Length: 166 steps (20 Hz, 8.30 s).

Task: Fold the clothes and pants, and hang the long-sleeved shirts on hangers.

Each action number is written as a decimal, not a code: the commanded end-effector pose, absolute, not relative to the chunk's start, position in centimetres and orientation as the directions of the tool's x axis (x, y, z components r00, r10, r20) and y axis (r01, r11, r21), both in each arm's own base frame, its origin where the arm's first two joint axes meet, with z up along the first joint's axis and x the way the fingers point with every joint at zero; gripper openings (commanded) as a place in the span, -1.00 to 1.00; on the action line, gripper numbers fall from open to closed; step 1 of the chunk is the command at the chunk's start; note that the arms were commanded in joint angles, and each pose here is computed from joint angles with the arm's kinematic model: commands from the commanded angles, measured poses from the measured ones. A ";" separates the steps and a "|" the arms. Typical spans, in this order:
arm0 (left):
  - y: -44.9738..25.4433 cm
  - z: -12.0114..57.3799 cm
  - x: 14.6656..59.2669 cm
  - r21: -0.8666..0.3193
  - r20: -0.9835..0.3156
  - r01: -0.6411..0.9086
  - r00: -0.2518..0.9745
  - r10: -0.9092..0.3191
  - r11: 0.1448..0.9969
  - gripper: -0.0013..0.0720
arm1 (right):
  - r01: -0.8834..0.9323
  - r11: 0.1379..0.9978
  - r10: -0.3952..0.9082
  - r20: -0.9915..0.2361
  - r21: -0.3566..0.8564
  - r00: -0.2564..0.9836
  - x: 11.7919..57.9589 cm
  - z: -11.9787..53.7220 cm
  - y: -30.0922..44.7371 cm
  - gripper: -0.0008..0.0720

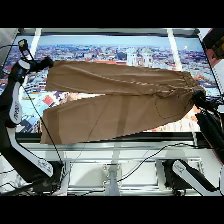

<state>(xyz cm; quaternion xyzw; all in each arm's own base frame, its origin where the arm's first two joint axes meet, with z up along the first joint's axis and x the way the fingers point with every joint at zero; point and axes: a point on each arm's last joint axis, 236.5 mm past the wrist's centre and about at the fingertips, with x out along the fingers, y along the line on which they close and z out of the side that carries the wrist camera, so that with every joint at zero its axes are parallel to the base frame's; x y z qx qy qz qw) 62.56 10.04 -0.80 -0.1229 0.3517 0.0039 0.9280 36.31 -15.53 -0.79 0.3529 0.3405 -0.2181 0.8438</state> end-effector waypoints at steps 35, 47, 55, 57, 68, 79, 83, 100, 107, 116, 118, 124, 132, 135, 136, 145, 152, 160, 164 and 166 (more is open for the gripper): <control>12.8 -10.6 38.2 -0.423 -0.842 -0.478 0.520 -0.140 0.770 -0.89 | 0.573 0.717 -0.108 -0.748 0.398 0.655 35.8 -0.7 -15.0 -0.88; 12.0 -6.7 35.5 -0.469 -0.856 -0.454 0.444 -0.264 0.757 0.55 | 0.571 0.715 -0.063 -0.777 0.403 0.627 35.2 -1.4 -13.9 -0.88; 10.8 -4.6 23.7 -0.308 -0.942 -0.512 0.282 -0.182 0.802 0.52 | 0.571 0.718 -0.079 -0.768 0.398 0.635 35.4 -1.2 -14.3 -0.88; 8.5 -7.5 20.9 -0.312 -0.948 -0.535 0.226 -0.223 0.785 0.52 | 0.571 0.722 -0.098 -0.759 0.391 0.643 35.5 -1.0 -14.7 -0.88; 12.2 -11.8 25.7 -0.376 -0.886 -0.673 0.462 -0.035 0.637 0.52 | 0.572 0.722 -0.108 -0.752 0.390 0.650 35.7 -0.8 -15.0 -0.88; 12.0 -5.5 31.4 -0.454 -0.783 -0.536 0.621 -0.031 0.712 -0.90 | 0.529 0.781 -0.058 -0.805 0.332 0.591 34.1 0.8 -13.6 -0.89; 13.6 3.3 35.0 -0.448 -0.705 -0.436 0.709 -0.009 0.781 -0.91 | 0.463 0.842 0.016 -0.871 0.277 0.491 32.3 5.3 -12.2 -0.89; 12.1 4.2 57.8 -0.402 -0.757 -0.376 0.649 -0.072 0.835 -0.91 | 0.396 0.888 0.114 -0.947 0.233 0.302 37.8 4.2 -11.6 -0.89; 13.4 3.6 63.5 -0.511 -0.690 -0.457 0.723 -0.030 0.728 -0.91 | 0.504 0.790 0.035 -0.845 0.350 0.534 47.9 5.9 -15.3 -0.89; 11.3 2.2 67.9 -0.597 -0.579 -0.418 0.815 -0.008 0.684 -0.91 | 0.596 0.581 0.004 -0.734 0.555 0.679 55.3 2.0 -16.2 -0.89; 10.0 2.5 69.4 -0.632 -0.523 -0.380 0.853 -0.010 0.676 -0.90 | 0.583 0.571 -0.017 -0.701 0.578 0.713 57.0 1.5 -15.8 -0.89; 8.5 0.1 70.9 -0.642 -0.494 -0.360 0.869 -0.006 0.677 -0.54 | 0.529 0.571 -0.101 -0.586 0.627 0.804 60.2 2.7 -16.8 -0.77; 12.6 2.6 67.8 -0.476 -0.565 -0.335 0.825 0.008 0.813 0.97 | 0.452 0.776 -0.151 -0.566 0.441 0.811 60.0 3.9 -18.2 0.39; 13.4 -1.3 62.0 -0.424 -0.774 -0.420 0.629 -0.080 0.803 0.98 | 0.478 0.766 -0.124 -0.631 0.429 0.766 58.6 2.4 -18.2 0.39; 12.9 -2.9 59.4 -0.416 -0.836 -0.448 0.531 -0.139 0.792 0.98 | 0.481 0.766 -0.117 -0.643 0.427 0.757 58.4 2.1 -18.1 0.39; 6.5 -1.8 54.5 -0.320 -0.908 -0.209 0.346 -0.237 0.924 0.96 | 0.484 0.768 -0.104 -0.664 0.419 0.740 58.0 1.6 -17.8 0.39; 8.7 0.2 48.9 -0.302 -0.916 -0.286 0.351 -0.193 0.909 0.95 | 0.491 0.771 -0.084 -0.699 0.406 0.710 57.3 0.8 -17.3 0.39; 6.7 -6.2 53.0 -0.565 -0.762 -0.499 0.621 -0.184 0.657 0.95 | 0.493 0.771 -0.076 -0.710 0.404 0.700 57.1 0.6 -17.1 0.39; 5.3 -9.1 54.5 -0.587 -0.754 -0.527 0.633 -0.176 0.615 0.95 | 0.493 0.771 -0.076 -0.710 0.404 0.700 57.1 0.6 -17.1 0.39; 5.0 -10.2 54.6 -0.587 -0.760 -0.545 0.626 -0.175 0.599 0.95 | 0.493 0.771 -0.076 -0.710 0.404 0.700 57.1 0.6 -17.1 0.38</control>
